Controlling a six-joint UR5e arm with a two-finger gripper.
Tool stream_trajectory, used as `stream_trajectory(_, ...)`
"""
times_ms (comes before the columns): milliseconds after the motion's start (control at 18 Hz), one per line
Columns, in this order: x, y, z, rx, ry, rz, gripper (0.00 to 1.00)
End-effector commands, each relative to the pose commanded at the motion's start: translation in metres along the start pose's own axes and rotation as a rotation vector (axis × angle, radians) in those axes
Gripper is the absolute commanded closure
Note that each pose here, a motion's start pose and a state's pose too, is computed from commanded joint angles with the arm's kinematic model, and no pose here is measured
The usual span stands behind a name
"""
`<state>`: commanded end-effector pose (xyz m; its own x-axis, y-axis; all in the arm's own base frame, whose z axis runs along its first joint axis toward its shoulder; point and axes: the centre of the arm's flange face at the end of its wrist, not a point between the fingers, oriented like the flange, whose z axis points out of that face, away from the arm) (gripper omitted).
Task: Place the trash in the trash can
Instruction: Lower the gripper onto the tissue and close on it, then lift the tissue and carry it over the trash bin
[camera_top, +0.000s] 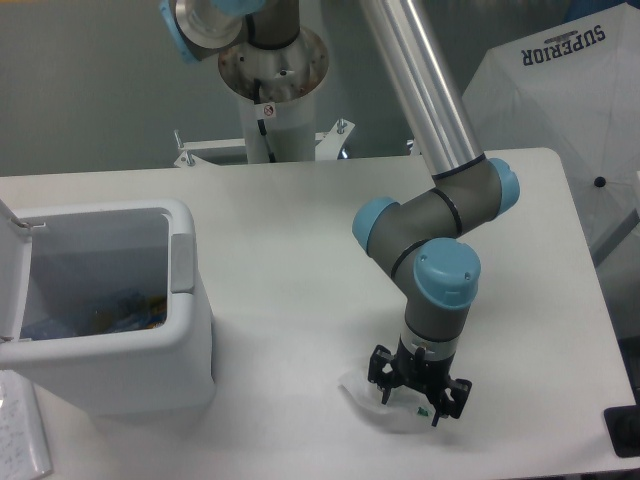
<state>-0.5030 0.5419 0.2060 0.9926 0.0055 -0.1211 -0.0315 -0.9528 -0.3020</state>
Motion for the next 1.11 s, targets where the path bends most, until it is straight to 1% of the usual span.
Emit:
stream_trajectory(56,-0.001,0.001,0.0,0.001,0.0,-0.009,0.98)
stream_trajectory(111,-0.001,0.0,-0.002,0.003,-0.002,-0.01,1.0)
stream_trajectory(278,-0.005,-0.003,-0.009,0.014,-0.013,-0.016,1.0)
stream_trajectory(444,-0.009,-0.005,-0.022,0.028,-0.027,-0.074,1.0)
stream_trajectory(556,-0.013,-0.01,-0.034,0.043,-0.043,-0.082,1.0)
stream_trajectory(667,-0.017,-0.013,-0.058,0.069,-0.066,-0.112,1.0)
stream_trajectory(778,-0.016,-0.022,-0.089,0.127,-0.073,-0.172,1.0)
stream_trajectory(833,-0.013,-0.029,-0.11,0.176,-0.065,-0.21,1.0)
stream_trajectory(1000,0.002,-0.049,-0.178,0.336,-0.001,-0.359,1.0)
stream_trajectory(1111,0.013,-0.058,-0.211,0.394,0.013,-0.404,1.0)
